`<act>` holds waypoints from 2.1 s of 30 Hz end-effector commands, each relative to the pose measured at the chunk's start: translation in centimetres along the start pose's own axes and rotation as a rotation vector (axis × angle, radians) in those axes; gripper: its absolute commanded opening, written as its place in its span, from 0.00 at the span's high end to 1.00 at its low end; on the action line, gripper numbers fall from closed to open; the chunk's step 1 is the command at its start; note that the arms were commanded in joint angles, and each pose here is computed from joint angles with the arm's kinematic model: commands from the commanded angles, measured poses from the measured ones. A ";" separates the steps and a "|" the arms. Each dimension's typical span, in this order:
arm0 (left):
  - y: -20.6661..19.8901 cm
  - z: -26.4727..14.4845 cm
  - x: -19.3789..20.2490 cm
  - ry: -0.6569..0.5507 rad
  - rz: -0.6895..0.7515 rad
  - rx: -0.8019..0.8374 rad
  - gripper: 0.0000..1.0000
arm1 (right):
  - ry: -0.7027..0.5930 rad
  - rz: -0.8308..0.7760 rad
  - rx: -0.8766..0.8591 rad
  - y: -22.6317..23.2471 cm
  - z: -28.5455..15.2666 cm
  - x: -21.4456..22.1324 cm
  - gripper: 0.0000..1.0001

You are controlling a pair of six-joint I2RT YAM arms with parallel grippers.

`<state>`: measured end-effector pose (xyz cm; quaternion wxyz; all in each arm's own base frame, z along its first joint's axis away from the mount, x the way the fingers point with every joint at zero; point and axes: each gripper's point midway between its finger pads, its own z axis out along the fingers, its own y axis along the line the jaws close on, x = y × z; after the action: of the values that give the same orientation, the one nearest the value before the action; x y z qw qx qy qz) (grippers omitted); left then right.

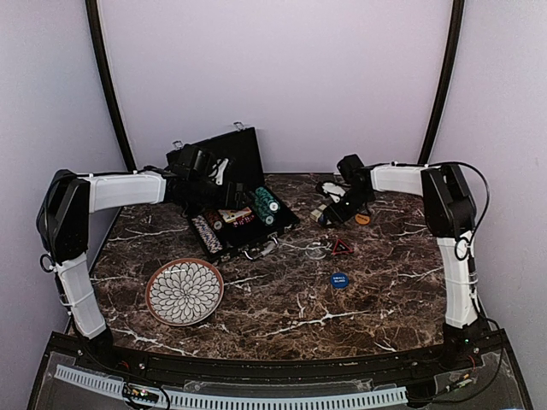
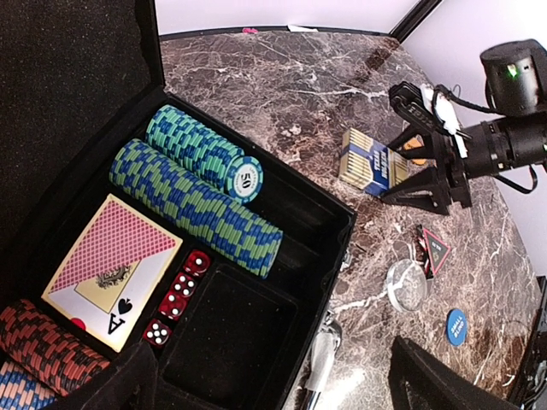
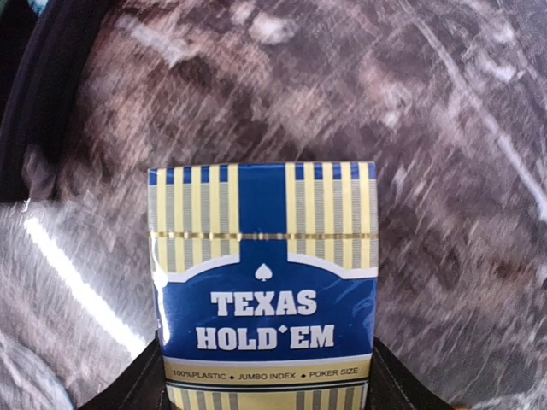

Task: Pack up texas hold em set
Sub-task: Pick up the poker case from the center of the board, then pass from the right arm to the left

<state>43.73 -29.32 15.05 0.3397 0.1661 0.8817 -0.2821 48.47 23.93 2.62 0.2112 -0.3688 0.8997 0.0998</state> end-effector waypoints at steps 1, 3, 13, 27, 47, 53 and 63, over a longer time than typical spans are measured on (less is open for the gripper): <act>-2.1 -1.4 -1.9 -0.053 0.042 0.069 0.04 | 0.018 0.042 -0.014 1.5 -1.5 1.4 0.46; -3.3 -1.8 -2.5 -0.073 0.063 0.123 0.04 | -0.018 0.038 -0.003 1.5 -2.8 0.5 0.52; -11.5 -8.1 -4.1 -0.289 0.558 0.468 0.07 | -0.218 -0.048 -0.160 9.4 -13.6 -5.0 0.61; -15.7 -11.3 -1.6 -0.216 0.807 0.789 0.01 | -0.347 -0.260 -0.453 24.0 -22.9 -4.9 0.61; -19.4 -10.5 0.5 -0.081 0.687 1.032 0.01 | -0.383 -0.304 -0.506 26.2 -25.0 -5.2 0.60; -19.2 -10.0 1.0 -0.058 0.684 1.030 0.10 | -0.377 -0.306 -0.502 26.1 -24.8 -5.2 0.60; -19.0 -9.6 1.4 -0.028 0.683 1.023 0.31 | -0.379 -0.305 -0.481 25.8 -24.6 -5.3 0.60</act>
<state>29.44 -38.35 26.39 0.3058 0.5704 0.5387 -0.5395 26.23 36.74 24.28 0.2522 -0.5068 0.7546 0.3320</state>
